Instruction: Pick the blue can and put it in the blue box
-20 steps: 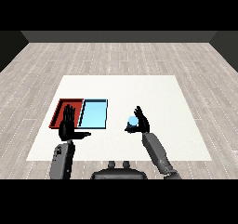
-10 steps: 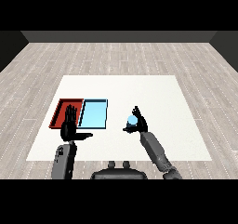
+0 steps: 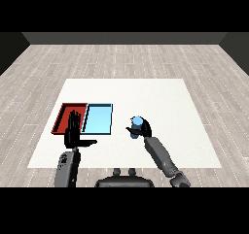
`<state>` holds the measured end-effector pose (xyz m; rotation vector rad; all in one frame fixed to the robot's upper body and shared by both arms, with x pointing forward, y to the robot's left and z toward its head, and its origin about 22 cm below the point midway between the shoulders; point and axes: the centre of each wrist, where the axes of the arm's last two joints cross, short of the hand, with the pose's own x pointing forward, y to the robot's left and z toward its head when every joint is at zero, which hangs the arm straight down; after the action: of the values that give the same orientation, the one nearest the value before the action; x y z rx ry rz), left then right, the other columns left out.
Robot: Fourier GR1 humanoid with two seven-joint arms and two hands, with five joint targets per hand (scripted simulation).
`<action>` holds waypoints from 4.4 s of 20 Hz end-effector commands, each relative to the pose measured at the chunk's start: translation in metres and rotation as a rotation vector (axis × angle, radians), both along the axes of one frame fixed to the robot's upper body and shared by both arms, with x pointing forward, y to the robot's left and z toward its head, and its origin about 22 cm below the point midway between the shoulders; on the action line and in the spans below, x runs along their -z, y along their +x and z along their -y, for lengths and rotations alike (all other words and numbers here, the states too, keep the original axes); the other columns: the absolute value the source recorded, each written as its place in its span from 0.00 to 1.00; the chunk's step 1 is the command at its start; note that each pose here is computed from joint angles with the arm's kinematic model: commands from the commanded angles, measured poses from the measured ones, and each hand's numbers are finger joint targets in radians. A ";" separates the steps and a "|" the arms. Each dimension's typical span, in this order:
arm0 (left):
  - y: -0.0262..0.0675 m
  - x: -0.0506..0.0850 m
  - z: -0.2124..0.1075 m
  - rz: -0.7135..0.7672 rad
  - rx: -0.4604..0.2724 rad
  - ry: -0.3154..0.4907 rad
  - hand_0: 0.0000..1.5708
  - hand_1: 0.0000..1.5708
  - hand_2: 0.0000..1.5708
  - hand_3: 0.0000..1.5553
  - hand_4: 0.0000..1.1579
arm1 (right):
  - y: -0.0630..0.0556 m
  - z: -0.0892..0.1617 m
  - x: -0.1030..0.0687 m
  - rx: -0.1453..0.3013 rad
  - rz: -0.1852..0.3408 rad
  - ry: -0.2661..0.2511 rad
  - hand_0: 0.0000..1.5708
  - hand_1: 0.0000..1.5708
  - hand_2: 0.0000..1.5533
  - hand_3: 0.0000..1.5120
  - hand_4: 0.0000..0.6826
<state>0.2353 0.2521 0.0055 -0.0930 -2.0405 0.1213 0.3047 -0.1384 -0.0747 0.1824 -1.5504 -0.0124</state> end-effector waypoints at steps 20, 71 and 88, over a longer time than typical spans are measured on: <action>0.0058 0.027 0.056 -0.120 0.135 0.029 0.00 0.00 0.00 0.00 0.00 | 0.012 0.001 -0.079 -0.055 0.270 -0.055 0.94 0.94 0.93 0.93 0.95; 0.0640 0.038 0.172 -0.273 0.307 0.110 0.00 0.00 0.00 0.00 0.00 | -0.002 -0.056 -0.107 -0.212 0.420 -0.032 0.90 0.90 0.92 0.92 0.96; 0.0837 0.015 0.183 -0.202 0.184 0.337 0.20 0.20 0.31 0.21 0.16 | -0.006 -0.108 -0.119 -0.321 0.407 -0.070 0.93 0.93 0.94 0.92 0.87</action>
<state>0.3091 0.0842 -0.0228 -0.0888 -1.7851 -0.2662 0.3107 -0.0541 0.0481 0.3570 -1.9275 0.3220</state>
